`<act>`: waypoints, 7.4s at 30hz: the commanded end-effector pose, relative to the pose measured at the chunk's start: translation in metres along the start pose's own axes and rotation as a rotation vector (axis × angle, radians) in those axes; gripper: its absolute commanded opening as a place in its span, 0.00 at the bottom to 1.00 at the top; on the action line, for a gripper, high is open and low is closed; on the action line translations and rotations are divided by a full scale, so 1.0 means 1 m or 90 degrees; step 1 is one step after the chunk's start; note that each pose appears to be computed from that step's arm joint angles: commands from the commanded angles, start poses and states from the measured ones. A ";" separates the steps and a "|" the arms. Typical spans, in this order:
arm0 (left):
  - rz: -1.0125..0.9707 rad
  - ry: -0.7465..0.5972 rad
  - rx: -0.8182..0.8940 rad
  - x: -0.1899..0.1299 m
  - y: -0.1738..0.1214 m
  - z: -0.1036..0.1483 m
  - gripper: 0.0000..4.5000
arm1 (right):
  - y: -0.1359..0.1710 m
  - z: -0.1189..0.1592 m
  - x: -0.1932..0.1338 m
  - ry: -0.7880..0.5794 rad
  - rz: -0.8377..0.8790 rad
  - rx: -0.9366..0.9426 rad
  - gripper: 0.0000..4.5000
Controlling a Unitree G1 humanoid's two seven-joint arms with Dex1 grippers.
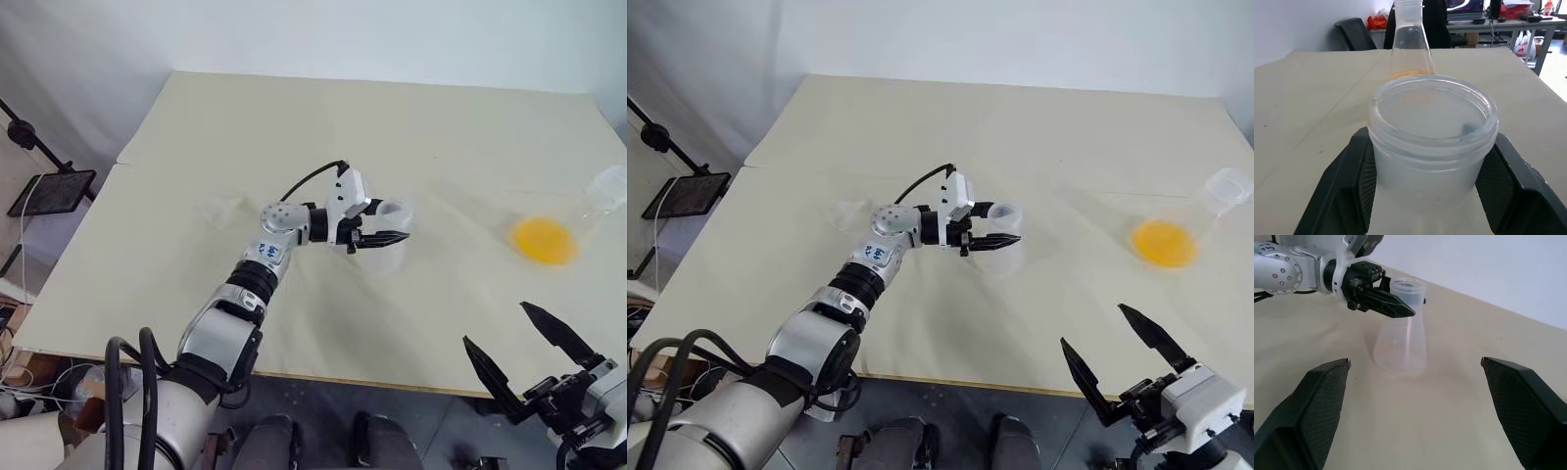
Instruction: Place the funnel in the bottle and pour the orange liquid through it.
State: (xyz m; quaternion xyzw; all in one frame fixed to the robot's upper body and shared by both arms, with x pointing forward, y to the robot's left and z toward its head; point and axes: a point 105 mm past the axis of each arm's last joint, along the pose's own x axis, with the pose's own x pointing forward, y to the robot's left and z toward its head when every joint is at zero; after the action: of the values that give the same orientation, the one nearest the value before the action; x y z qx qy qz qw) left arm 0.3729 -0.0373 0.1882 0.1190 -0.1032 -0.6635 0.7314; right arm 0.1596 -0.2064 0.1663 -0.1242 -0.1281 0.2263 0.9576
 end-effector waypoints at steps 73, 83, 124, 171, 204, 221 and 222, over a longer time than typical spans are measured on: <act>0.618 0.111 -0.103 -0.249 0.033 -0.045 0.99 | 0.016 -0.004 0.072 -0.077 0.354 0.025 1.00; 0.620 0.139 -0.113 -0.248 0.039 -0.050 0.36 | 0.016 -0.003 0.069 -0.076 0.334 0.023 1.00; -0.107 0.148 0.507 -0.052 0.026 0.097 0.01 | 0.004 -0.008 0.026 -0.020 0.114 0.017 1.00; 0.134 0.004 -0.025 -0.198 -0.034 0.003 0.99 | -0.081 -0.017 -0.104 0.021 -0.462 0.009 1.00; 0.202 -0.053 -0.065 -0.178 -0.069 0.041 0.99 | -0.222 -0.034 0.081 0.070 -0.473 0.125 1.00; 0.206 -0.057 -0.057 -0.178 -0.069 0.042 0.99 | -0.253 -0.033 0.103 0.025 -0.488 0.085 1.00; 0.206 -0.057 -0.056 -0.178 -0.070 0.042 1.00 | -0.253 -0.031 0.103 0.013 -0.488 0.084 0.96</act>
State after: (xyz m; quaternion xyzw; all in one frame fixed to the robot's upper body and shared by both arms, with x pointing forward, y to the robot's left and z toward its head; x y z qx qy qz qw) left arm 0.2827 0.1352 0.1976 0.0250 -0.0989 -0.5390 0.8361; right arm 0.3637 -0.3804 0.2096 0.0056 -0.1008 -0.1398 0.9850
